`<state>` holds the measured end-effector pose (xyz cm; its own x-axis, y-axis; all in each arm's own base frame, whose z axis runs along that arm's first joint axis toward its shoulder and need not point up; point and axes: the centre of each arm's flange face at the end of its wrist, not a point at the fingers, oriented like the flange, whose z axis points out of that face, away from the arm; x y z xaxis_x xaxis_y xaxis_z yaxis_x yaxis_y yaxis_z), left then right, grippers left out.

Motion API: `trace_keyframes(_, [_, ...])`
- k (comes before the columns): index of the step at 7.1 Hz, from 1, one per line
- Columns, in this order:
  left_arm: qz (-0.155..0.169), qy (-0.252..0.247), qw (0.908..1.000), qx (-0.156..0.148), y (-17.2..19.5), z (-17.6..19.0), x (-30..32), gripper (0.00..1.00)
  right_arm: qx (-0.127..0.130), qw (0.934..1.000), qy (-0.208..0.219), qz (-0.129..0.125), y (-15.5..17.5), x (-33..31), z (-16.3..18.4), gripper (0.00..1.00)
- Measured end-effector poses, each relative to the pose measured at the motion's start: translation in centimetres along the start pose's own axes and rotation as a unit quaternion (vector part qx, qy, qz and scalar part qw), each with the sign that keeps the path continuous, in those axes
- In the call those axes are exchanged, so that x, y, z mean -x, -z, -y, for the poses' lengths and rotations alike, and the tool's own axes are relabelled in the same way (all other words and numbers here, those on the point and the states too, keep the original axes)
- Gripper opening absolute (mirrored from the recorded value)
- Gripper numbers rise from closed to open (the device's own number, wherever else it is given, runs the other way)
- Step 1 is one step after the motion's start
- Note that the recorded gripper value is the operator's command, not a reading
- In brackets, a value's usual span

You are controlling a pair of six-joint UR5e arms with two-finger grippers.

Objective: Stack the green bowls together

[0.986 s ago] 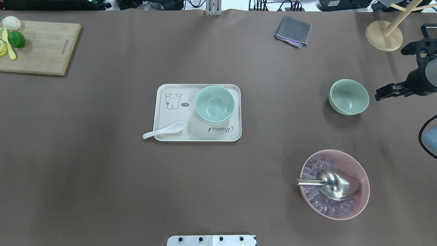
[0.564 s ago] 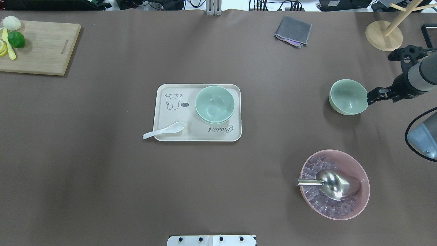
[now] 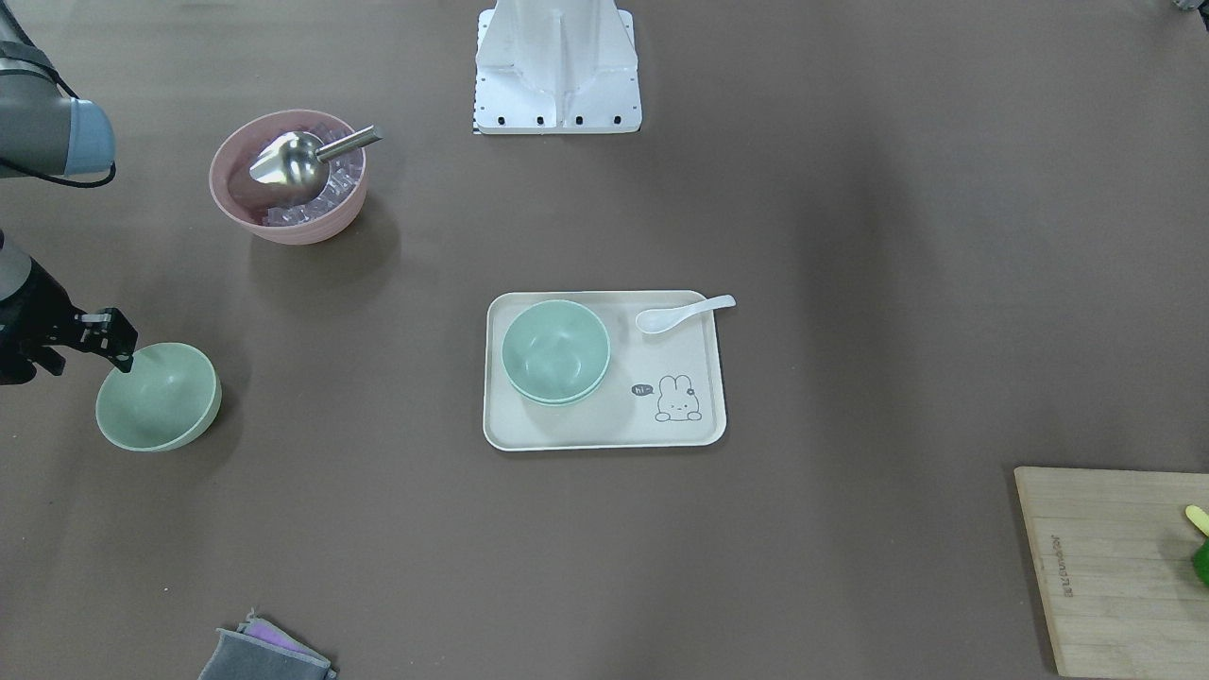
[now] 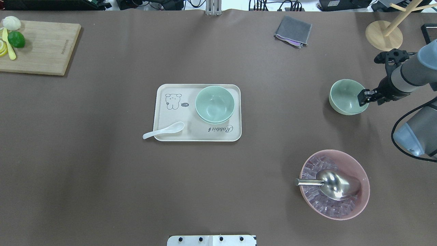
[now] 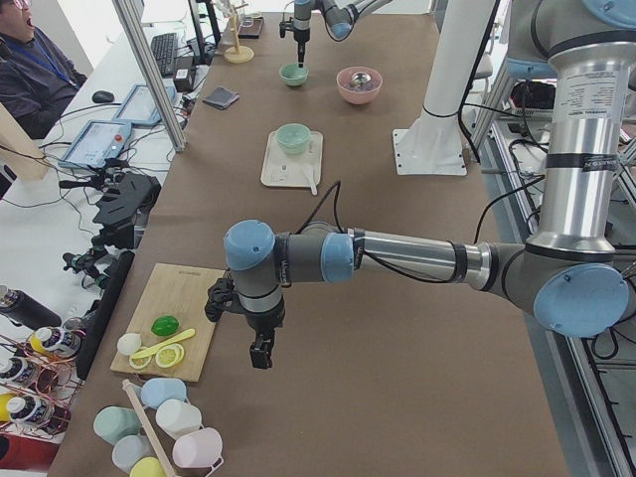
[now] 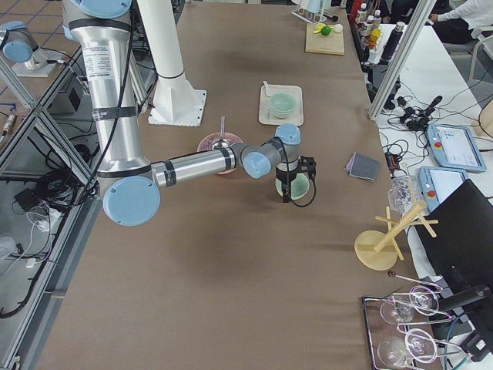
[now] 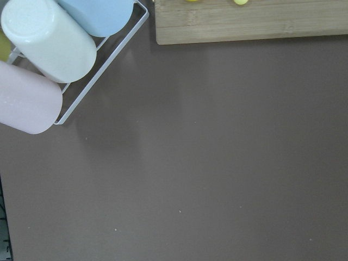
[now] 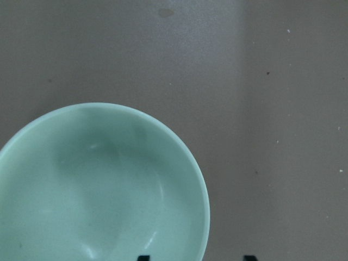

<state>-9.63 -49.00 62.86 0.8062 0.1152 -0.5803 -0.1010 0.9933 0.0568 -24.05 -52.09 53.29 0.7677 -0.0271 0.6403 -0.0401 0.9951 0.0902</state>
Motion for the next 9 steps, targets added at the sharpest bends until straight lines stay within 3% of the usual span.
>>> trace_keyframes(9, [0.0,-0.003,1.0,-0.002,-0.03,0.09,-0.12,0.98,0.003,0.9991,-0.043,-0.003,-0.4,-0.02,0.03,0.32])
